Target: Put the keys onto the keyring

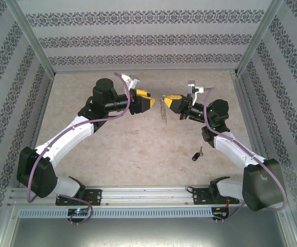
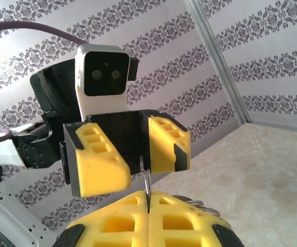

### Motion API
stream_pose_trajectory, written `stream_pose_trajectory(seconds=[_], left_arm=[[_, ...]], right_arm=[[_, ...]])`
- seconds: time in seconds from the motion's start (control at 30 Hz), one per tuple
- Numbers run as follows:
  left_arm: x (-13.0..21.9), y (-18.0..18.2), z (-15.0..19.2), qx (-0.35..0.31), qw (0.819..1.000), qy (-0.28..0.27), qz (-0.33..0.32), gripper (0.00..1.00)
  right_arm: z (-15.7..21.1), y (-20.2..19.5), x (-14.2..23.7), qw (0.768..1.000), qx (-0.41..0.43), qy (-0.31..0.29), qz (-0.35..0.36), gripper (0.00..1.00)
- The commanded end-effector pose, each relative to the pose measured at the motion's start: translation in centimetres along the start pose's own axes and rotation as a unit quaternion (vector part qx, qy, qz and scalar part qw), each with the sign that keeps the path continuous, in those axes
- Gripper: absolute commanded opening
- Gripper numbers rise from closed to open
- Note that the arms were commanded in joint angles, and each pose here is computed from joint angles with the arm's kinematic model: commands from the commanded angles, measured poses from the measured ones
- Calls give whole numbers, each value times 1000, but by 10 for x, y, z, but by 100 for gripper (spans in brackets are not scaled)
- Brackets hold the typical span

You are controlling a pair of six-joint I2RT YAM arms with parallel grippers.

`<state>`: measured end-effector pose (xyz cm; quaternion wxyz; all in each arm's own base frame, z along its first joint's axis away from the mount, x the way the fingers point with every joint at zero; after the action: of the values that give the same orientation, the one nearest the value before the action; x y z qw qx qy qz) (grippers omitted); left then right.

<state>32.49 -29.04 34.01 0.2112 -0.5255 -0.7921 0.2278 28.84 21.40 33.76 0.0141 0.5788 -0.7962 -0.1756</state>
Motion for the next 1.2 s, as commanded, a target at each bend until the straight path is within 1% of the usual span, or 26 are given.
stream_pose_trajectory(seconds=[0.0,0.1,0.3,0.4,0.77,1.17], left_arm=[[3,-22,-26,18,997,-62,49,54],[2,-29,-27,34,993,-69,86,53],[1,-40,-28,63,984,-81,145,46],[-2,-41,-26,75,981,-74,162,42],[-12,-38,-17,84,980,-58,169,35],[-24,-41,-12,86,979,-46,178,34]], right_arm=[[-14,10,1,998,45,-32,1,0],[-16,10,1,998,50,-44,11,0],[-21,10,-3,997,52,-58,22,0],[-21,9,-5,997,51,-61,24,0],[-20,7,-9,997,47,-62,22,0],[-19,6,-10,997,44,-60,18,0]])
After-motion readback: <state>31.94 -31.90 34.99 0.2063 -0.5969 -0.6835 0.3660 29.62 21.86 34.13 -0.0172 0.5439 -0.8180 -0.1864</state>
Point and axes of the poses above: each hand's point on the last joint's axis, 136 mm out from that joint toward the fingers, its own x axis back along the fingers, its own y axis along the line the jaws close on, z = x × y, the point moved 1 cm from there along x, back along the fingers, and after that the axes turned 11 degrees about x, right-handed, at the moved point
